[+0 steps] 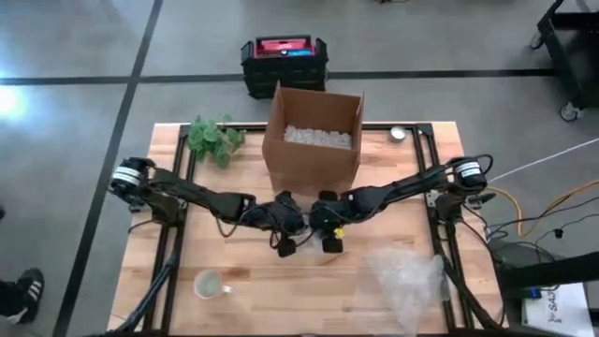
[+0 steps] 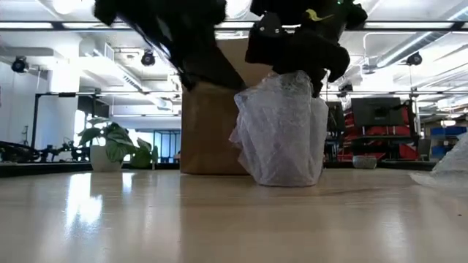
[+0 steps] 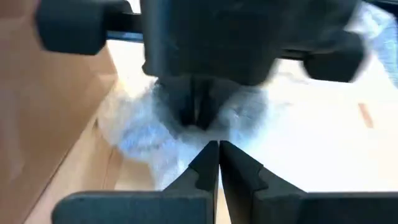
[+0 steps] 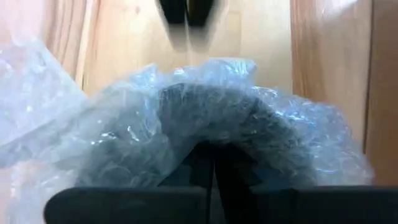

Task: Wrap mug
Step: Wrap the blue cup in bubble wrap

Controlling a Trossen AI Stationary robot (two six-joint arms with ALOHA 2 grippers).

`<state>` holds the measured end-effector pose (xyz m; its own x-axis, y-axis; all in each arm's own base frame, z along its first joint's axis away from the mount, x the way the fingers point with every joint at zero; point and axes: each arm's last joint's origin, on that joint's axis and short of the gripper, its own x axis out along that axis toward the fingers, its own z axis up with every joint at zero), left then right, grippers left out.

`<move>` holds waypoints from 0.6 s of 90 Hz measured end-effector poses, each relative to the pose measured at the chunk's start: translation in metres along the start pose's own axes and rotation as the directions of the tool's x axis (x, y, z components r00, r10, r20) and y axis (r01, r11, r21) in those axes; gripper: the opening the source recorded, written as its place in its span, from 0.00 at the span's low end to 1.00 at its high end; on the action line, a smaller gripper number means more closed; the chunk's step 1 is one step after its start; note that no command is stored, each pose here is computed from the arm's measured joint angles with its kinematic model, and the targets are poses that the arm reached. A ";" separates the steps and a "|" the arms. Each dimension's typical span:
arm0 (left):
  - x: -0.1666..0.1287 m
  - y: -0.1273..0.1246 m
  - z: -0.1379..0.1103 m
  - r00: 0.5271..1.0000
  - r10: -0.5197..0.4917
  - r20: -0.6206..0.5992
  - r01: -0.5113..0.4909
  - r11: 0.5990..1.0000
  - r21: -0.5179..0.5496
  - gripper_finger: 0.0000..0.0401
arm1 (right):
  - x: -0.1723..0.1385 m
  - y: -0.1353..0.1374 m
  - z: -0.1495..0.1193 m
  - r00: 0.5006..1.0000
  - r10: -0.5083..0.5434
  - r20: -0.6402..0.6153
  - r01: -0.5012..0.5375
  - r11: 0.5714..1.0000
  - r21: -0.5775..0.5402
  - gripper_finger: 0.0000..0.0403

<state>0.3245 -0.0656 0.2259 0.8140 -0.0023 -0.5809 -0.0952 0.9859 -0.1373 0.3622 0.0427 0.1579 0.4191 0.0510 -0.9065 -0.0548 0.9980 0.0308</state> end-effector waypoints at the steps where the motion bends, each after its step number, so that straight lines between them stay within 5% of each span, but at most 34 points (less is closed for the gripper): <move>1: -0.002 -0.001 0.000 1.000 -0.002 -0.004 0.002 1.000 0.000 0.00 | -0.001 0.000 0.000 1.000 0.001 0.004 -0.001 1.000 0.000 0.01; 15: -0.002 -0.011 -0.028 0.999 -0.040 -0.029 0.041 0.999 0.034 0.00 | -0.009 -0.001 0.002 1.000 0.002 0.026 -0.003 1.000 0.004 0.01; 26: 0.017 -0.015 -0.045 0.986 -0.107 0.128 0.098 0.992 0.076 0.00 | -0.010 -0.001 0.002 1.000 -0.001 0.031 0.000 1.000 0.013 0.01; 39: 0.032 -0.012 -0.030 0.940 -0.116 0.321 0.097 0.992 0.076 0.00 | -0.009 -0.001 0.003 0.999 -0.005 0.036 0.004 1.000 0.014 0.01; 54: 0.059 -0.001 -0.017 0.977 -0.040 0.210 0.018 0.994 0.104 0.00 | -0.009 0.000 0.003 0.999 -0.008 0.037 0.008 1.000 0.016 0.01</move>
<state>0.3623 -0.0698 0.1780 0.9191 -0.0067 -0.3939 -0.0201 0.9977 -0.0640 0.3610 0.0422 0.1670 0.4527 0.0442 -0.8906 -0.0370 0.9988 0.0307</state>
